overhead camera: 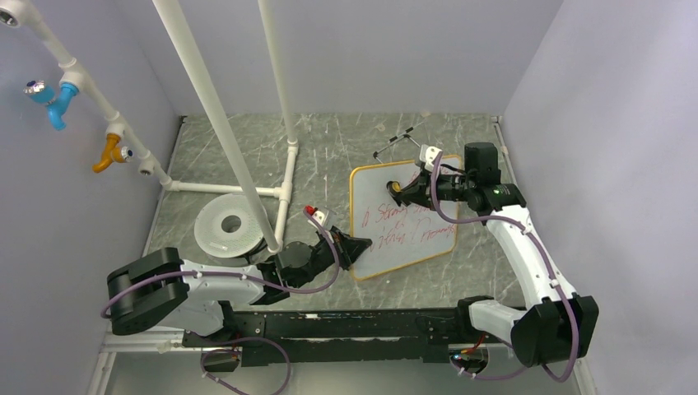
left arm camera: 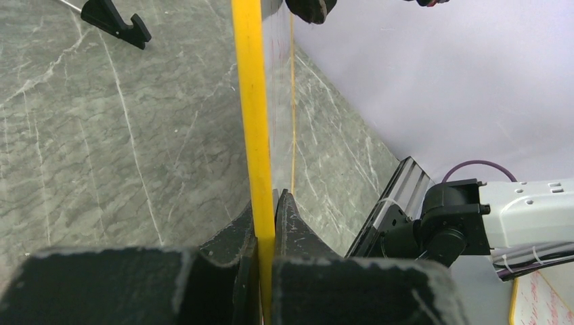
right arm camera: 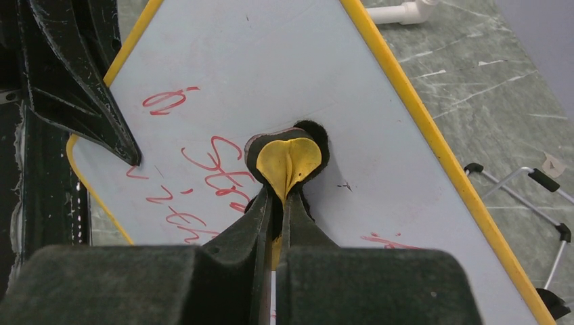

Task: Erase the whiteboard
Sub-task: Erase the whiteboard at the center of the board.

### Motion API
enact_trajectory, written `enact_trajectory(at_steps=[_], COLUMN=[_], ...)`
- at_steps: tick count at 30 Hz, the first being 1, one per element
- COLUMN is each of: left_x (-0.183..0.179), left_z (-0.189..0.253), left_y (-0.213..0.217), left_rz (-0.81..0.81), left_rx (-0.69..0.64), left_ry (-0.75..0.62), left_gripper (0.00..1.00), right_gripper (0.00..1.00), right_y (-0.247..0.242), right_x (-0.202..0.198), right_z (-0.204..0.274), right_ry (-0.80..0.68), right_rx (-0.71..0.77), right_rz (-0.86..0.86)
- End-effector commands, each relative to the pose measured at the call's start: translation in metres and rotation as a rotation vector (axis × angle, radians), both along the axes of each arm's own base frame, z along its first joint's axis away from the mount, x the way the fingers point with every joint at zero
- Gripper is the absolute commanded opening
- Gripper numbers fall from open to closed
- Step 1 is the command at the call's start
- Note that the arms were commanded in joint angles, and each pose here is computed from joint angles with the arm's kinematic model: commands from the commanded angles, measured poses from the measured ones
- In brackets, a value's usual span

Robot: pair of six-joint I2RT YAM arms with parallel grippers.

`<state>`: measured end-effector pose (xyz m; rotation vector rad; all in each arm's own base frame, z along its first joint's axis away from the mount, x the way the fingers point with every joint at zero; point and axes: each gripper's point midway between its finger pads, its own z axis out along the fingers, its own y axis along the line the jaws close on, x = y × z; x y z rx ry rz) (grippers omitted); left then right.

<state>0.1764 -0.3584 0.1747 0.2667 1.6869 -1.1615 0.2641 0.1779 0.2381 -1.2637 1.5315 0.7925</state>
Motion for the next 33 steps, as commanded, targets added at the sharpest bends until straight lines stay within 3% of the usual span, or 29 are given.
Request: enact_trajectory(at_steps=[1, 7, 15, 20, 24, 29, 33], left_x=[-0.017, -0.014, -0.016, -0.016, -0.016, -0.016, -0.015], left_z=[-0.068, -0.062, -0.059, -0.047, -0.044, -0.045, -0.044], left_y=[0.014, 0.018, 0.015, 0.015, 0.01, 0.003, 0.003], left_rz=[-0.117, -0.093, -0.078, -0.057, -0.073, -0.08, -0.079], left_rx=[0.378, 0.367, 0.302, 0.216, 0.246, 0.239, 0.222], left_ry=[-0.097, -0.103, -0.041, -0.009, -0.015, 0.003, 0.008], left_gripper=[0.0, 0.0, 0.0, 0.0, 0.0, 0.0, 0.0], right_gripper=[0.0, 0.0, 0.0, 0.0, 0.0, 0.0, 0.0], right_y=[0.002, 0.002, -0.021, -0.012, 0.014, -0.026, -0.048], right_x=[-0.014, -0.011, 0.034, 0.025, 0.006, 0.062, 0.072], right_z=[-0.008, -0.003, 0.019, 0.016, 0.02, 0.045, 0.038], right_ry=[0.022, 0.019, 0.012, 0.009, 0.0, -0.05, -0.063], right_rx=[0.003, 0.006, 0.018, 0.005, 0.013, 0.018, -0.009], right_rz=[0.039, 0.011, -0.335, -0.277, -0.154, -0.542, -0.643])
